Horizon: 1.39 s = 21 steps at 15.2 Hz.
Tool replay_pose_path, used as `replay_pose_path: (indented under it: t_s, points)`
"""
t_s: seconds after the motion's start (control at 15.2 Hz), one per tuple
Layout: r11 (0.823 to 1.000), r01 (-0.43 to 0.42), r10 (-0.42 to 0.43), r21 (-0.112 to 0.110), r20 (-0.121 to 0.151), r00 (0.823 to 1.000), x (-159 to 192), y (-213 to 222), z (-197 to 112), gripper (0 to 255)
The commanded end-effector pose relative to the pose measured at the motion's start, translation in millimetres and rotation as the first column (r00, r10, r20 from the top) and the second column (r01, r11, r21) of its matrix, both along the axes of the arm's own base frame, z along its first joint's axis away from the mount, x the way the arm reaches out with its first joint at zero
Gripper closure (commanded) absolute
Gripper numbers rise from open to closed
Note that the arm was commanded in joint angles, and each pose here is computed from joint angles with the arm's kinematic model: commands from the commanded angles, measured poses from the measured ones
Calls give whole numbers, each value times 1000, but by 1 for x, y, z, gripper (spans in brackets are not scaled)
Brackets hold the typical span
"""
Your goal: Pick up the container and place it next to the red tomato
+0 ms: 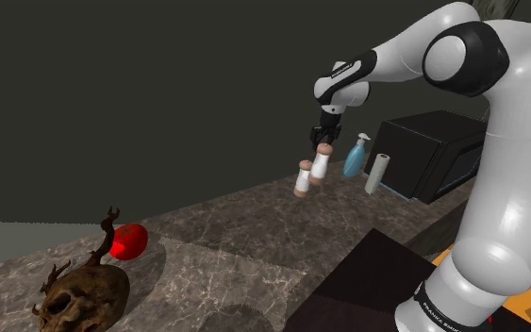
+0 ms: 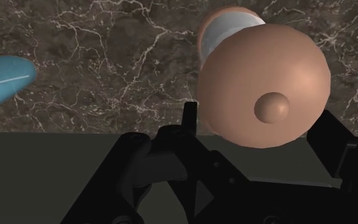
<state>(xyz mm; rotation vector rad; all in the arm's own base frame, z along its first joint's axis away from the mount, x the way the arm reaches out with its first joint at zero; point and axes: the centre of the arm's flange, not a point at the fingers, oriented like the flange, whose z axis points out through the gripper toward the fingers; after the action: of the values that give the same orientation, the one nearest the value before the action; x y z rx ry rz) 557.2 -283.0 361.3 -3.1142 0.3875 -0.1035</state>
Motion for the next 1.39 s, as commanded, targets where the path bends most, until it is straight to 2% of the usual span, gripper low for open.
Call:
replay_pose_path:
  t_s: [0.0,1.32]
  points:
    - [1000,0,0,0,0,1000,0,1,10,255]
    - [1000,0,0,0,0,1000,0,1,116,255]
